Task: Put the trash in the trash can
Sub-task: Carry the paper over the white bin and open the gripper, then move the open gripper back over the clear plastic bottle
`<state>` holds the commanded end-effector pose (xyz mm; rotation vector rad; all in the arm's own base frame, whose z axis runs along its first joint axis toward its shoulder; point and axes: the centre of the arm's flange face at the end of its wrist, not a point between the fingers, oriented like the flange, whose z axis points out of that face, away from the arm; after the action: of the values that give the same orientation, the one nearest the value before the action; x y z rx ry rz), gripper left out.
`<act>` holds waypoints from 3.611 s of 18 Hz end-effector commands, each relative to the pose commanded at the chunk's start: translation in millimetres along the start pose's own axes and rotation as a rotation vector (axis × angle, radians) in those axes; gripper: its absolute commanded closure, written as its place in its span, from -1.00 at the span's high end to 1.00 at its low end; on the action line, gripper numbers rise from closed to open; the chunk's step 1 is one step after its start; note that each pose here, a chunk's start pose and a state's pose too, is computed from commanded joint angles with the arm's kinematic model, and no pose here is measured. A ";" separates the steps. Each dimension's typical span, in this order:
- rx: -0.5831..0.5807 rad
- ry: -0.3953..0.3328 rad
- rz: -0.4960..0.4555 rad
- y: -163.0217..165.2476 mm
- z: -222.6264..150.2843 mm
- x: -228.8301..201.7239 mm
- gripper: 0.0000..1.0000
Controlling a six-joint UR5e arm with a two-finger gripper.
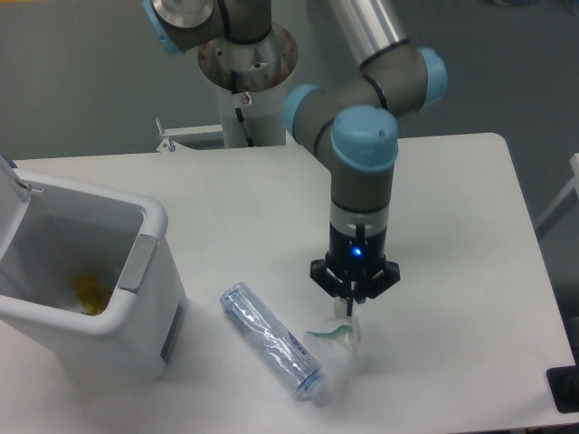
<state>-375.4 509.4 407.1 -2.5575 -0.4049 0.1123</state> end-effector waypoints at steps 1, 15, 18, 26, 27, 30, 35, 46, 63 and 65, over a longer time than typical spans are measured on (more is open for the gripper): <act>0.021 0.000 0.006 -6.7 -12.0 12.0 -1.00; 0.212 0.082 0.117 -46.2 -127.3 170.5 -1.00; 0.216 0.113 0.159 -46.6 -130.7 201.1 -1.00; 0.206 0.163 0.217 -43.9 -124.7 244.3 -0.38; 0.203 0.166 0.218 -43.4 -123.1 245.2 -0.31; 0.194 0.169 0.214 -42.0 -118.2 244.9 0.30; 0.186 0.173 0.145 -42.8 -114.8 241.8 0.51; 0.108 0.072 -0.267 -34.9 -60.5 91.3 1.00; -0.183 0.097 -0.439 -13.4 137.9 -17.1 1.00; -0.217 0.105 -0.464 -18.4 149.3 -23.3 1.00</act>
<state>-426.4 592.3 290.0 -2.5861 -1.0003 -0.2475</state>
